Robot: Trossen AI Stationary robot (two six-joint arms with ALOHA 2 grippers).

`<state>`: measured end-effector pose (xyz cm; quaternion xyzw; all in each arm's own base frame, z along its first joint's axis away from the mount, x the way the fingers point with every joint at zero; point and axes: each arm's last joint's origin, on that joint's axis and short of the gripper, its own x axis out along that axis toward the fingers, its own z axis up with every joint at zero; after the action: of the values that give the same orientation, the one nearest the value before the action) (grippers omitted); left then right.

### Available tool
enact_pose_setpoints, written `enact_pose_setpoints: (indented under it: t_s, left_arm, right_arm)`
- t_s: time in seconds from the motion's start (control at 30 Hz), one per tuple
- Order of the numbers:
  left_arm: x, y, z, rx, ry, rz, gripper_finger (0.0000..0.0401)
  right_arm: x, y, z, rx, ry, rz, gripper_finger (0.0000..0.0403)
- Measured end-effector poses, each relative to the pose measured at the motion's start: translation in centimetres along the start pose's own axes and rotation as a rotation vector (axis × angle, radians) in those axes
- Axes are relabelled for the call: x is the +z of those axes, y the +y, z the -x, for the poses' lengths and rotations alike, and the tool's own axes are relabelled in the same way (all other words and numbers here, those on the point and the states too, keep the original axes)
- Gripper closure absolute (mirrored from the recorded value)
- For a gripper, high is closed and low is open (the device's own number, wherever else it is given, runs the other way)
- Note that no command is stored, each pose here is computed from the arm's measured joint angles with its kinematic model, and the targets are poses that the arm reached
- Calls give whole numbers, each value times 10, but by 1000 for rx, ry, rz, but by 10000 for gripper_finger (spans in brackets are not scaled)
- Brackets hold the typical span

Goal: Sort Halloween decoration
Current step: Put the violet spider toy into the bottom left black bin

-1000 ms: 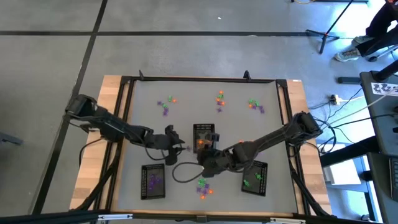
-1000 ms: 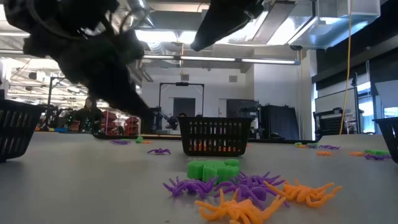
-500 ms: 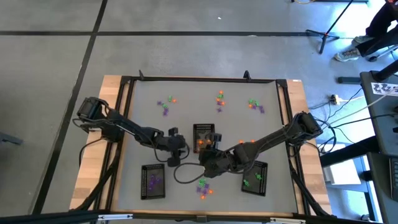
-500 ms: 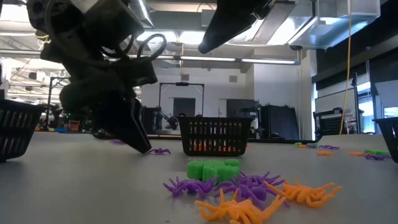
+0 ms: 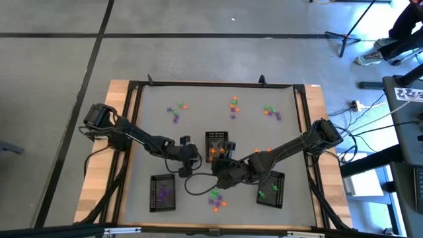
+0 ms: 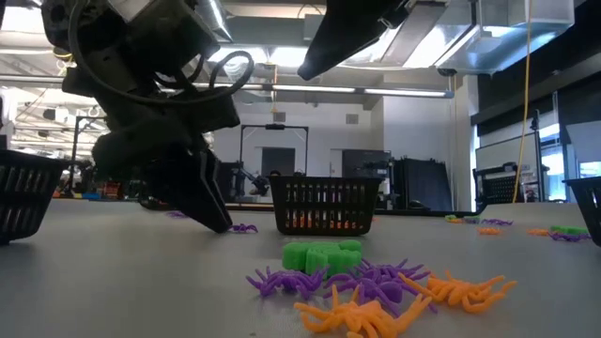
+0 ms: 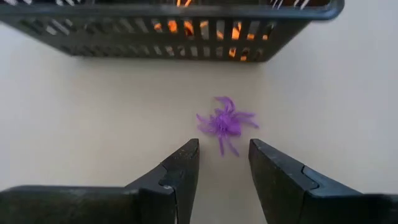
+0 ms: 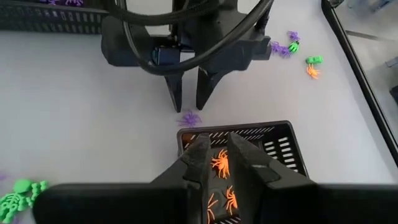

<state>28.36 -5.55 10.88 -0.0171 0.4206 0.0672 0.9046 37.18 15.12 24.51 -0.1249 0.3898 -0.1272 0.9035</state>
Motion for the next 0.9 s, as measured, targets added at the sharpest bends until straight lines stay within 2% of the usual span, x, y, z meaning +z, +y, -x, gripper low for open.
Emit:
enact_pose_setpoints:
  t_s: [0.23,0.43,0.6,0.8,0.9]
  left_arm:
    - [15,-7,-14,7,34,-9,261]
    - [17,-8,-14,47,110,-21,273]
    - [16,-7,-13,37,121,-38,314]
    - [16,-5,-12,23,130,-39,384]
    - [17,-5,-9,14,127,-50,397]
  right_arm:
    - [0,0,0,0,-3,1,348]
    - [0,0,0,-1,4,5,348]
    - [-2,-1,0,-5,18,7,348]
    - [-2,1,1,-3,15,8,348]
    - [-2,1,1,-3,15,8,348]
